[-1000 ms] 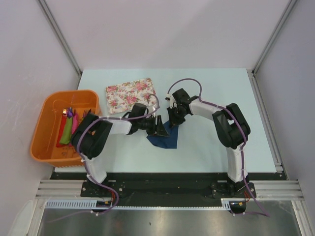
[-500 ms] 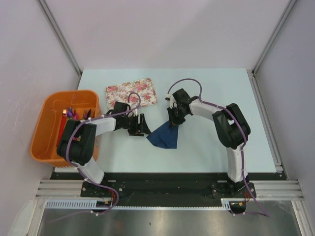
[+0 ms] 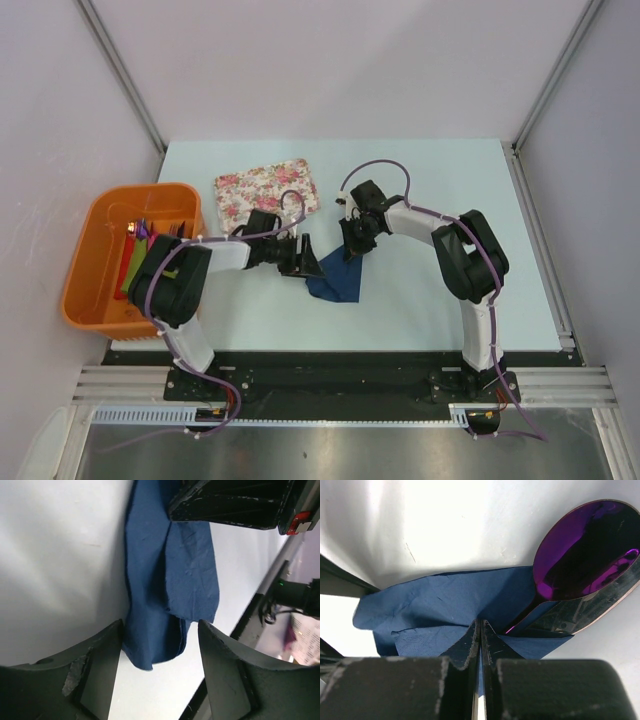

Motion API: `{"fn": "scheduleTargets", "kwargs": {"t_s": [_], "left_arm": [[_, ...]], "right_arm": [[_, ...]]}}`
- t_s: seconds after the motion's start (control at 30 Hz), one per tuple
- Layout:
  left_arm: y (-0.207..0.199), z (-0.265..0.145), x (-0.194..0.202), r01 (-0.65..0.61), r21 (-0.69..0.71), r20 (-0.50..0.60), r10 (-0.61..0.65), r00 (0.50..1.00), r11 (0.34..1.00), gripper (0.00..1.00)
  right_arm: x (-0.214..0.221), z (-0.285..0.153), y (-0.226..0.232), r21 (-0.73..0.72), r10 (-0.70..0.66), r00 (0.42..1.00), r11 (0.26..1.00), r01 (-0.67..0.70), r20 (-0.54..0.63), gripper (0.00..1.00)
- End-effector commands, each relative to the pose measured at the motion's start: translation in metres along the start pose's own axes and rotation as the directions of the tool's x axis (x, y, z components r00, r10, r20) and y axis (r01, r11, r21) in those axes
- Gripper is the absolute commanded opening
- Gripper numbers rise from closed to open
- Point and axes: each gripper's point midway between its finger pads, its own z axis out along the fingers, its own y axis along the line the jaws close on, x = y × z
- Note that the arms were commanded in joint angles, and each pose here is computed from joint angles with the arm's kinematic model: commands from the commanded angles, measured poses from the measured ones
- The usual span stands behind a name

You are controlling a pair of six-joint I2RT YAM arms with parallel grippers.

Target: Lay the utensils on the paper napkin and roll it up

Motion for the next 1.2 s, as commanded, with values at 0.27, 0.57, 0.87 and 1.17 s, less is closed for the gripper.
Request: {"fn": "scheduleTargets", "kwargs": {"t_s": [0.27, 0.57, 0.87, 1.17], "left_arm": [[-0.022, -0.055, -0.003, -0.053, 0.059, 0.146, 0.044, 0.988, 0.997, 0.56], [-0.072, -0.021, 0.046, -0.118, 0.262, 0.028, 0.115, 0.993, 0.958, 0.28], [-0.065, 0.011, 0.047, -0.097, 0.264, 0.007, 0.099, 0.995, 0.960, 0.20], [-0.036, 0.029, 0.037, -0.109, 0.154, 0.025, 0.106, 0.994, 0.982, 0.18]], "right_arm": [[0.050, 0.037, -0.036, 0.123, 0.006, 0.991, 0.992, 0.010, -0.135, 0.04], [0.048, 0.038, -0.033, 0.118, 0.013, 0.991, 0.993, 0.002, -0.132, 0.04], [0.048, 0.038, -0.034, 0.119, 0.013, 0.991, 0.993, 0.003, -0.135, 0.04], [0.050, 0.038, -0.034, 0.118, 0.018, 0.990, 0.993, -0.001, -0.140, 0.03]]}}
